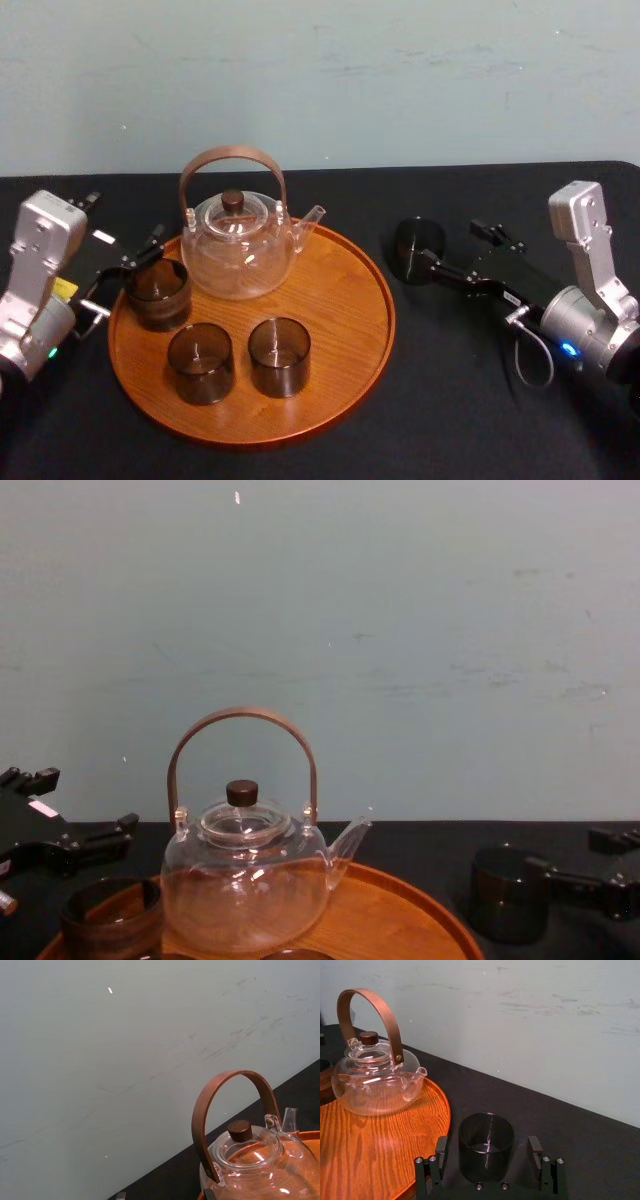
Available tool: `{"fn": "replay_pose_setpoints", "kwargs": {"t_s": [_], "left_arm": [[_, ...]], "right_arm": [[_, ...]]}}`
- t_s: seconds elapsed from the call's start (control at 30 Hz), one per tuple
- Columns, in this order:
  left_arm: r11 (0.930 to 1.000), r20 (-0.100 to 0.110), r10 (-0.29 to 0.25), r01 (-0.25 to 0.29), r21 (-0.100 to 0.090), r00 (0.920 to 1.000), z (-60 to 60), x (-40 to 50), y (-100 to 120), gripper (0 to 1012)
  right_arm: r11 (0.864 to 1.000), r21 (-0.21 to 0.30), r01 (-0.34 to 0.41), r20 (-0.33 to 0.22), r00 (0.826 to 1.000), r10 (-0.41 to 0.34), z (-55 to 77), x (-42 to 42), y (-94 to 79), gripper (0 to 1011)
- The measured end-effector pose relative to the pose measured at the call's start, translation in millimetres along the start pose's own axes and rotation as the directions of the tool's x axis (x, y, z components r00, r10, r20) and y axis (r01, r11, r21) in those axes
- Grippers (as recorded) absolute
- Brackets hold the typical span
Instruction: Pick up the glass from the table and place it on the tray.
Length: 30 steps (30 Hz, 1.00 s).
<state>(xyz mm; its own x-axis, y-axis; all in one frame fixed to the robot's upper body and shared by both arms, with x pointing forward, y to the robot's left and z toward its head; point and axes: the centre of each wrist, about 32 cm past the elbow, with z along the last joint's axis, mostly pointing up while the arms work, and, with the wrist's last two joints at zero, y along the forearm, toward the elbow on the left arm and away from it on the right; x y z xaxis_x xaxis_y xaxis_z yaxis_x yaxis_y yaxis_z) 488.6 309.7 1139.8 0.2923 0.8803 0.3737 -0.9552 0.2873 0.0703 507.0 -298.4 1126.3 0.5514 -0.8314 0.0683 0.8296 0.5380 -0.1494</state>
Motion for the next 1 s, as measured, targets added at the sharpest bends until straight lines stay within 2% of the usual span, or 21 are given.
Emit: {"fn": "replay_pose_setpoints", "kwargs": {"t_s": [0.67, 1.0], "left_arm": [[1.0000, 0.000, 0.000, 0.000, 0.000, 1.0000, 0.0, 0.0, 0, 1001], [1.0000, 0.000, 0.000, 0.000, 0.000, 1.0000, 0.0, 0.0, 0, 1001]], "right_arm": [[0.998, -0.043, -0.049, 0.007, 0.999, 0.049, 2.3, 16.2, 39.5, 1002], [0.995, -0.062, -0.078, 0.003, 0.997, 0.078, -2.6, 18.7, 56.5, 1002]]}}
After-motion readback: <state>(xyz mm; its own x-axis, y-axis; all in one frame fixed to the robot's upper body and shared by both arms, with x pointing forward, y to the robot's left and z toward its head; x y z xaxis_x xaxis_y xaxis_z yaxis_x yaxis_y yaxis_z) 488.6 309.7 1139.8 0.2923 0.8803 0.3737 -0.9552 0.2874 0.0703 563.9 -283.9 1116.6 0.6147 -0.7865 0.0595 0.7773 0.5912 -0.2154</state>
